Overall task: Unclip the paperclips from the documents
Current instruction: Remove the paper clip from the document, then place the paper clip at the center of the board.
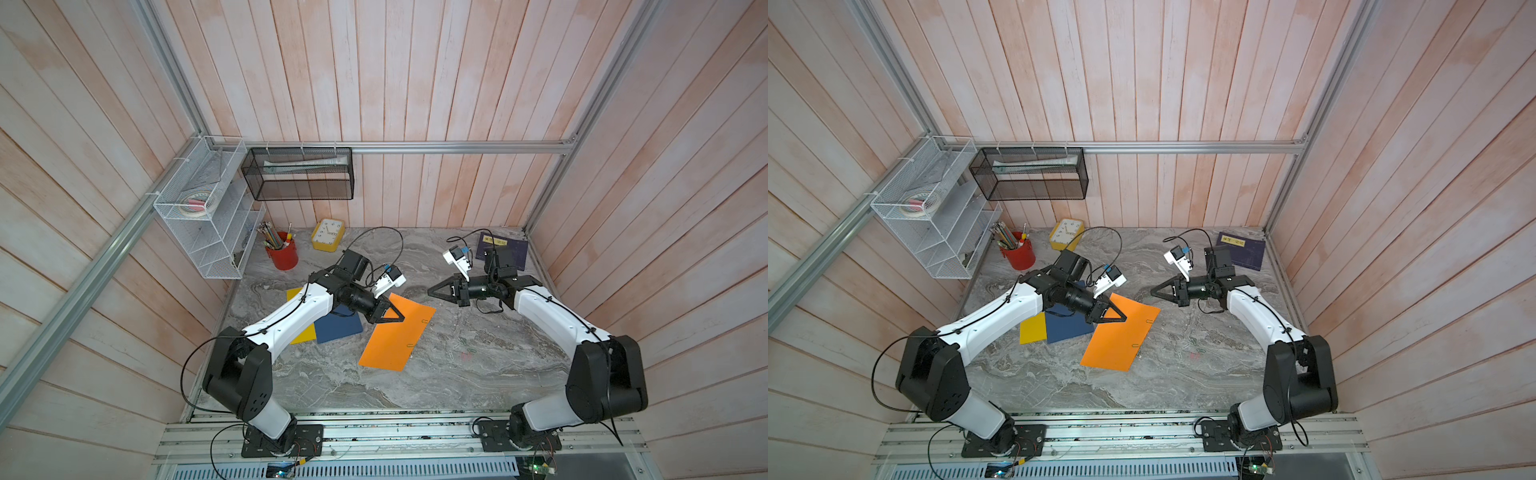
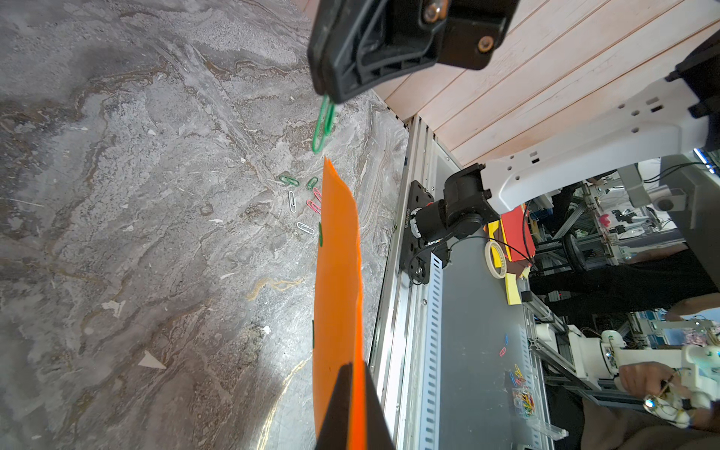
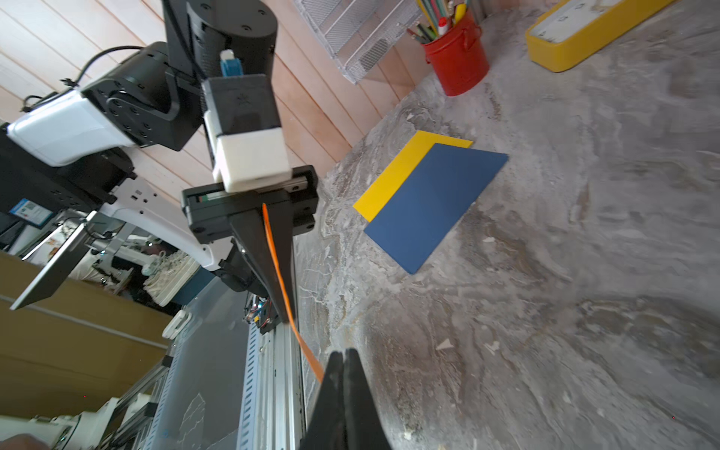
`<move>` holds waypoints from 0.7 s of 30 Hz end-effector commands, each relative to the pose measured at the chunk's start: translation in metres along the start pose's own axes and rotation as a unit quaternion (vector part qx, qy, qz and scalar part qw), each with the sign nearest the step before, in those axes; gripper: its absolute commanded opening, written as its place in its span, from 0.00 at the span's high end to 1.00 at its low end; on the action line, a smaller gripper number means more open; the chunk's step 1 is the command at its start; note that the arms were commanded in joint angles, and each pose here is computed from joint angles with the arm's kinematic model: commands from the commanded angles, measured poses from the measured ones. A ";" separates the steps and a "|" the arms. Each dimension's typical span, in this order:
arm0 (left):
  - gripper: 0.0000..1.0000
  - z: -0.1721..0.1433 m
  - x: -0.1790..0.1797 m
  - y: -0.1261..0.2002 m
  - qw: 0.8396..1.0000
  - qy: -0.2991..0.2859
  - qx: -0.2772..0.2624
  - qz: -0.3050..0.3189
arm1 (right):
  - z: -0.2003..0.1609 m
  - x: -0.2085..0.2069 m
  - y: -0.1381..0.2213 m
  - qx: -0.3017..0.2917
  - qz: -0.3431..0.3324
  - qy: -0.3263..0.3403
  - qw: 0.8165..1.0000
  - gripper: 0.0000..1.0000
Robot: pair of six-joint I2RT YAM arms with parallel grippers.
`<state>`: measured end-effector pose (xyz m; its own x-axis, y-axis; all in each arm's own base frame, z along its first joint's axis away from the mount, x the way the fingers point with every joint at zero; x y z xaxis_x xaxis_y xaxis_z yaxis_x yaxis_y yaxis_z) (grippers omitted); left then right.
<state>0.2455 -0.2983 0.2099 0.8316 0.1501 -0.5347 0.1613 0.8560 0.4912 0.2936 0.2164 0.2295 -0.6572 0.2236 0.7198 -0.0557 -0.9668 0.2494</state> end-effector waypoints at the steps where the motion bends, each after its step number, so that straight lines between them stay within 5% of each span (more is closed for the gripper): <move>1: 1.00 0.004 0.002 -0.001 1.000 -0.012 0.000 0.005 | 0.003 -0.028 0.013 -0.040 -0.068 -0.048 0.996 0.97; 21: 1.00 0.023 0.018 0.003 0.998 -0.025 -0.033 0.046 | -0.131 -0.128 0.027 -0.032 -0.244 -0.287 0.926 0.96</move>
<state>0.2642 -0.3023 0.2125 0.8545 0.2005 -0.4792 0.0779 0.8625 0.5000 0.2765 0.1539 0.0752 -0.0932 0.6032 0.7921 -0.2764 -0.7800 0.5614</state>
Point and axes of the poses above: each gripper's point midway between its finger pads, its own y axis back along the fingers, its own x axis along the line the jaws close on, z = x × y, the point moved 1 cm from there along y, back along the fingers, and after that the axes turned 6 degrees about -y, right-handed, at the moved point
